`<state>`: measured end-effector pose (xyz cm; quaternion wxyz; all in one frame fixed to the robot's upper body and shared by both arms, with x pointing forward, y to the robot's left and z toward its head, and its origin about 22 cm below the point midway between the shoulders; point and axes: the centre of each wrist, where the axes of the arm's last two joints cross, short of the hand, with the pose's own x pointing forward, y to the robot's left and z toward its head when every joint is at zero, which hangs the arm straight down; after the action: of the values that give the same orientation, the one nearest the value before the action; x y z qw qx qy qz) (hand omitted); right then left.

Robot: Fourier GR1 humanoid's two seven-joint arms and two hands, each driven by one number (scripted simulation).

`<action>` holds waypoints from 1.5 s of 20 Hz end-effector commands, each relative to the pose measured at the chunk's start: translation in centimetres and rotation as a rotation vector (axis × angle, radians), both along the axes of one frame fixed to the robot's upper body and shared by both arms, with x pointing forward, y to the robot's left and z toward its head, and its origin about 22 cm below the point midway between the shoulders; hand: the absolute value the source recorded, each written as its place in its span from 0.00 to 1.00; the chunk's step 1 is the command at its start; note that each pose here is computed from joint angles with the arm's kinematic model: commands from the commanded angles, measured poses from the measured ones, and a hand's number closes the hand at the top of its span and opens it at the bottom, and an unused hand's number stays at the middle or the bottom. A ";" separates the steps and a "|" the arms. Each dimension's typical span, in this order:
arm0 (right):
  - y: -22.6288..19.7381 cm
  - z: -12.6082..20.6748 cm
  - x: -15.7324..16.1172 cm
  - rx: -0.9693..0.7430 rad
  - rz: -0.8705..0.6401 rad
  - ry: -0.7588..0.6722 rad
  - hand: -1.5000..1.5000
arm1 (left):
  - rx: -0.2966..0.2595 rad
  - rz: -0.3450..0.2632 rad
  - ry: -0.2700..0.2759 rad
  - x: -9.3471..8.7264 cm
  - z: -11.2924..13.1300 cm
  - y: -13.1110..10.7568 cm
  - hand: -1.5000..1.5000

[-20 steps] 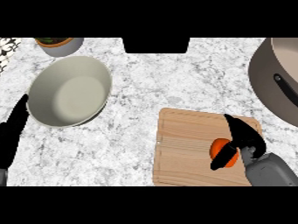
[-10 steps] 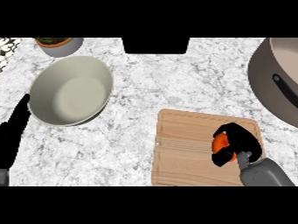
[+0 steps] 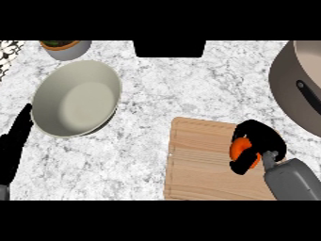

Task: Pick the squash from the cutting board and place it in the pot

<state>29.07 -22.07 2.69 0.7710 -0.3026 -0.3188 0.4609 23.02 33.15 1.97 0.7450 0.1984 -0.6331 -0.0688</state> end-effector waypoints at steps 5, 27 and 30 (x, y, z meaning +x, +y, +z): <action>-2.7 2.3 4.1 -0.037 0.267 -0.175 1.00 | -0.017 -0.018 -0.013 1.2 1.6 -0.5 0.50; -9.8 17.2 1.8 -0.097 -0.095 -1.011 1.00 | -0.010 0.005 0.007 -1.1 -1.6 -0.2 0.50; -10.1 17.3 3.5 -0.078 -0.111 -1.035 1.00 | 0.000 -0.005 0.014 1.0 -1.4 -2.7 0.50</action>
<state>32.23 -29.76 18.71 0.5290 -0.5366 -0.6077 0.2506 22.98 32.73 1.40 0.7459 0.1996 -0.6321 -0.0654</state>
